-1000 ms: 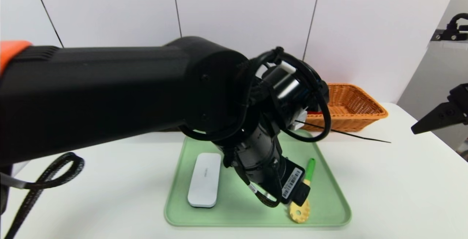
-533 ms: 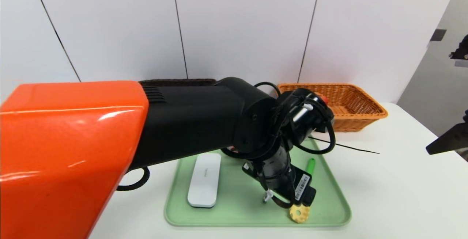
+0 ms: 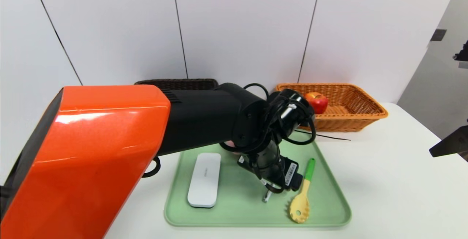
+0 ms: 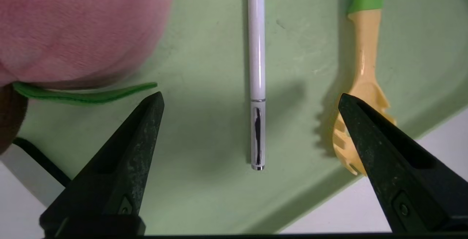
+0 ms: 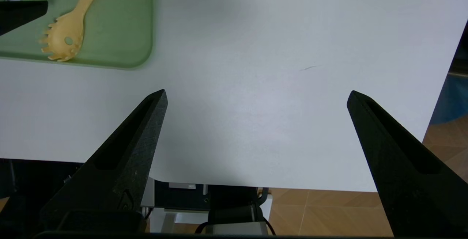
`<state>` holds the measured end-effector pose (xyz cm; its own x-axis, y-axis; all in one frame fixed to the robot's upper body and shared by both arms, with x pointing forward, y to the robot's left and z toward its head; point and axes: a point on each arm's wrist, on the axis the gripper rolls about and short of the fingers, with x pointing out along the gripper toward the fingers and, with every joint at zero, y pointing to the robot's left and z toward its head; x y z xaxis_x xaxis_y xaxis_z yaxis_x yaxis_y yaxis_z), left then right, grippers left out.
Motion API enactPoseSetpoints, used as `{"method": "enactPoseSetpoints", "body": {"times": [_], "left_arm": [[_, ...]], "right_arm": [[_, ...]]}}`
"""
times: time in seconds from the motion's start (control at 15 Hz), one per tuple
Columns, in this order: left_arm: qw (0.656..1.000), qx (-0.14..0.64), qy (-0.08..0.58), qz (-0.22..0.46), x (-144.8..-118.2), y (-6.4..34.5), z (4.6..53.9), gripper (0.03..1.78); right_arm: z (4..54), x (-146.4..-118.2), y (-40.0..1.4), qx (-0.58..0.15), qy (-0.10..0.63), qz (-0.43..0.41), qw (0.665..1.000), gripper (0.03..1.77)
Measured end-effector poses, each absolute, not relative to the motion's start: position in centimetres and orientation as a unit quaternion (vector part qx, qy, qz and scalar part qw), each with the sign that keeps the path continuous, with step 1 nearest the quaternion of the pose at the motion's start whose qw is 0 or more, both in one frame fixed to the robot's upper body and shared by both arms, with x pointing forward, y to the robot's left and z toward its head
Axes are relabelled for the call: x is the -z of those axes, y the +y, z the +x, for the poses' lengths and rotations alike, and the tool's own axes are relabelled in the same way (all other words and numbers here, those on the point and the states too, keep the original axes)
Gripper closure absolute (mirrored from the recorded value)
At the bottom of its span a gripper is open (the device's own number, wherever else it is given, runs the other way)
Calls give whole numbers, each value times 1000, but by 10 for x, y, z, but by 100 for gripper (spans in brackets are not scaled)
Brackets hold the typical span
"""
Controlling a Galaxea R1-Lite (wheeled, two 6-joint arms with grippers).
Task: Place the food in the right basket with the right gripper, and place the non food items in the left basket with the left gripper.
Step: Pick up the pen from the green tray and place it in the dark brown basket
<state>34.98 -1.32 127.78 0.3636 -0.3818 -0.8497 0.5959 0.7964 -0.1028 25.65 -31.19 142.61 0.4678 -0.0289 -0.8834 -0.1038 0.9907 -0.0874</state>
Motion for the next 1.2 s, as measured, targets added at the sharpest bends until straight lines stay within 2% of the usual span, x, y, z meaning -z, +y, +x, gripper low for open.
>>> {"method": "enactPoseSetpoints", "body": {"times": [0.67, 1.2], "left_arm": [[827, 275, 469, 142, -1265, -16, 355, 12], [829, 282, 462, 141, -1264, -22, 352, 12]], "right_arm": [[259, -1425, -312, -19, 518, -66, 852, 11], [259, -1425, -312, -20, 519, -65, 852, 11]]}}
